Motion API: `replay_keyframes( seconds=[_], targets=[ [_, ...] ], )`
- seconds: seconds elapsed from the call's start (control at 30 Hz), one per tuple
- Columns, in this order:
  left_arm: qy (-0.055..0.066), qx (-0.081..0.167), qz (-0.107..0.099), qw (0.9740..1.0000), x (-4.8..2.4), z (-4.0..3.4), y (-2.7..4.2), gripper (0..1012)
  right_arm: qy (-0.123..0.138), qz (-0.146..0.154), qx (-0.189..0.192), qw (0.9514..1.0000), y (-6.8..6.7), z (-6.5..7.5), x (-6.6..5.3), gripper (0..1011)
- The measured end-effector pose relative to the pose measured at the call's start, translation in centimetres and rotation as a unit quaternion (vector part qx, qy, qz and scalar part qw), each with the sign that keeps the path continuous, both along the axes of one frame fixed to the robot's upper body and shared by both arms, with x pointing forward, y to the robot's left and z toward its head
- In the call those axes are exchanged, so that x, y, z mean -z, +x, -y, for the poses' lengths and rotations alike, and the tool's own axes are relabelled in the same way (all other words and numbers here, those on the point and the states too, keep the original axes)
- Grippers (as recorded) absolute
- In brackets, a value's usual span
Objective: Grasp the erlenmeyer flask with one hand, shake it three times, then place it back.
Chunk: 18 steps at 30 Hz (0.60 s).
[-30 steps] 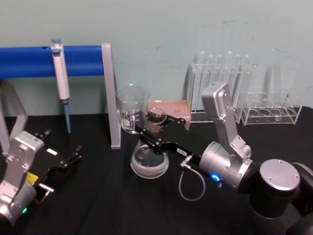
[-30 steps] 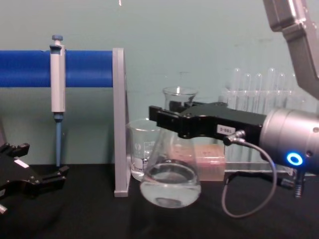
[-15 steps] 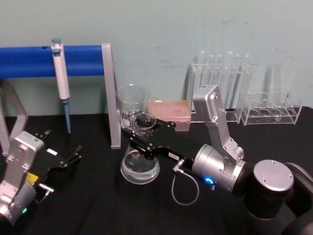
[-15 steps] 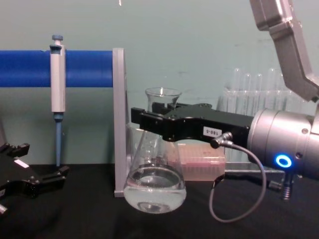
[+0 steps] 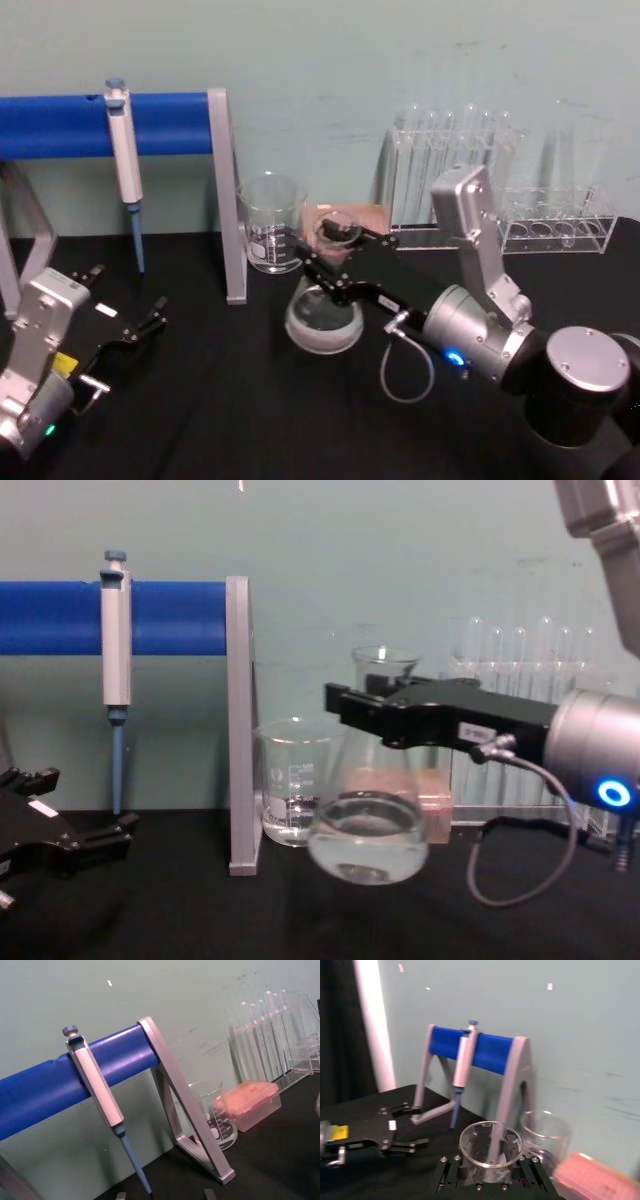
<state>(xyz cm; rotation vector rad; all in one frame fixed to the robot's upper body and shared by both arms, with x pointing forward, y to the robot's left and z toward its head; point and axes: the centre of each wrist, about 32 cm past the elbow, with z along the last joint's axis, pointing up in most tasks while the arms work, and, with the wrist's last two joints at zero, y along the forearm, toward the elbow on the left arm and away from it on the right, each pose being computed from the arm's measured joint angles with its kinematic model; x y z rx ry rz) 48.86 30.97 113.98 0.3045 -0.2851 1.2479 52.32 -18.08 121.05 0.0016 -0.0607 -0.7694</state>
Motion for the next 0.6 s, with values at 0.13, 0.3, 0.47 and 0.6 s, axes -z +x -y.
replay_keyframes(
  seconds=[0.13,0.3,0.47,0.6],
  targets=[
    [0.000,0.000,0.000,1.0000,0.00,0.00,0.00,1001,-0.002,0.003,0.021,0.9998,-0.1,0.7,0.0,453],
    [0.000,0.000,0.000,1.0000,0.00,0.00,0.00,1001,-0.005,0.006,0.051,0.9987,-0.2,1.7,-0.1,453],
    [0.000,0.000,0.000,1.0000,0.00,0.00,0.00,1001,-0.007,0.008,0.072,0.9973,-0.4,2.5,-0.1,453],
    [0.000,0.000,0.000,1.0000,0.00,0.00,0.00,1001,-0.008,0.009,0.089,0.9960,-0.6,3.2,-0.1,453]
  ],
)
